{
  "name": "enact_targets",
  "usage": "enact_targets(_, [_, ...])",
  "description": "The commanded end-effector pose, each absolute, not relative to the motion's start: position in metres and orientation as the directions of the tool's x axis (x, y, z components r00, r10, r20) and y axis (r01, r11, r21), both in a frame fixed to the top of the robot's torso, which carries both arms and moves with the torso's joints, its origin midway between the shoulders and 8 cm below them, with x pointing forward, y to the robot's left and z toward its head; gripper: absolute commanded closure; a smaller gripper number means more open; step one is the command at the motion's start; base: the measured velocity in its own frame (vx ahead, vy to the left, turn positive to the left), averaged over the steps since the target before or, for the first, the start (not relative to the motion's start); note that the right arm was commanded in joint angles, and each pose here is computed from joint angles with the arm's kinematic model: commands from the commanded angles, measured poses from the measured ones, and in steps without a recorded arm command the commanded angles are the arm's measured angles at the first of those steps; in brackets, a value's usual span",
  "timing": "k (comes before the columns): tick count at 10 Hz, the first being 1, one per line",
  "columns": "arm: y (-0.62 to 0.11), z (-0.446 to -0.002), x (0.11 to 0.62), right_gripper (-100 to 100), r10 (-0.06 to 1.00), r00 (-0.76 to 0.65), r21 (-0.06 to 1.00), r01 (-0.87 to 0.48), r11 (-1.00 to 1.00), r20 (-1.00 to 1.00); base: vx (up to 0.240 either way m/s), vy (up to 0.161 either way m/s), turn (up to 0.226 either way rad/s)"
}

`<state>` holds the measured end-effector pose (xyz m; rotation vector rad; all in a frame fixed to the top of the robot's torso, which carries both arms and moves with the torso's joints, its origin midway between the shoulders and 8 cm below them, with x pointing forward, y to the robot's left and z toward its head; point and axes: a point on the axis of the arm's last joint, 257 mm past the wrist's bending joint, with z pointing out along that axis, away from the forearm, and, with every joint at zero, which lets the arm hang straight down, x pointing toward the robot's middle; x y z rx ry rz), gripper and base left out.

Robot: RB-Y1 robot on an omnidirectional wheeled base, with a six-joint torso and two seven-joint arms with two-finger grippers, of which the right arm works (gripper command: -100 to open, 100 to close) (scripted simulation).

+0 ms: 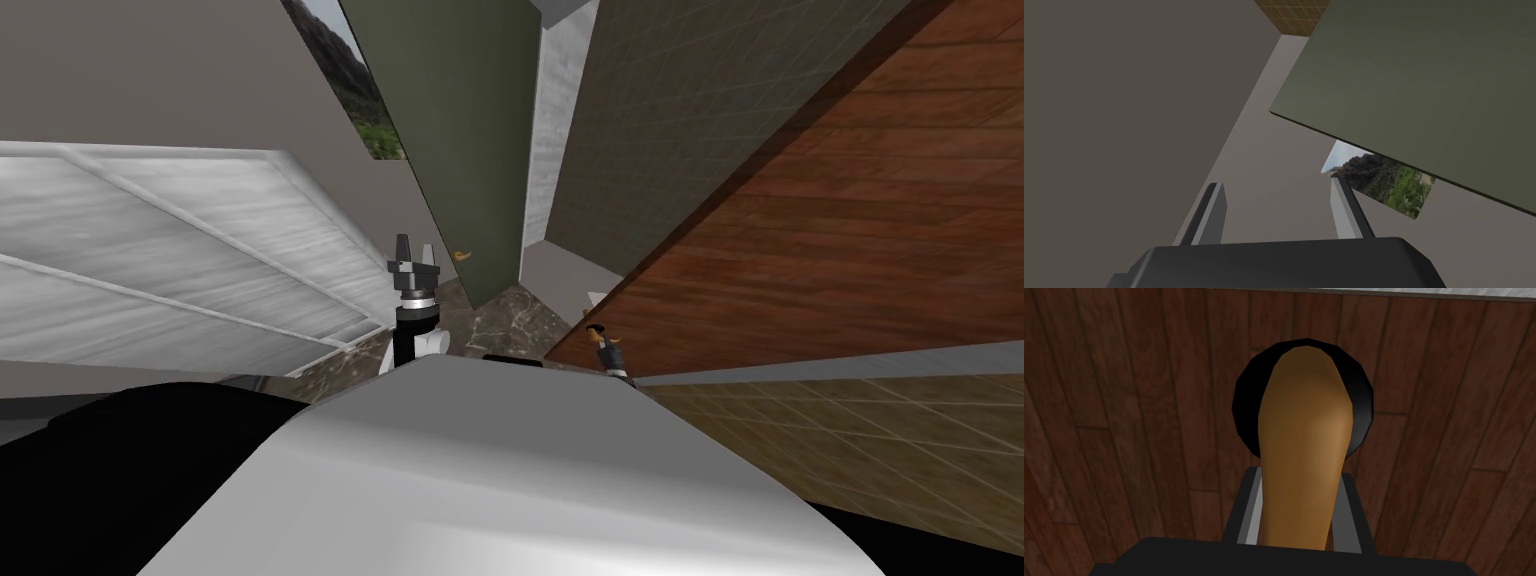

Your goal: Pull the door open

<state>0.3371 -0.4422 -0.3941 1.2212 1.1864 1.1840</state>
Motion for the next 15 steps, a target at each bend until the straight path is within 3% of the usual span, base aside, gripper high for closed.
enact_targets(1, [-0.443, -0.394, 0.324, 100, 1.000, 0.015, 1.000, 0.001, 0.002, -0.002, -0.173, -0.063, 0.119])
enact_targets(6, [-0.441, -0.393, 0.303, 100, 1.000, -0.021, 1.000, 0.004, -0.001, 0.001, -0.155, -0.037, 0.091])
enact_targets(15, [-0.445, -0.392, 0.268, 100, 0.998, -0.057, 1.000, 0.000, 0.000, 0.000, -0.189, -0.062, 0.165])
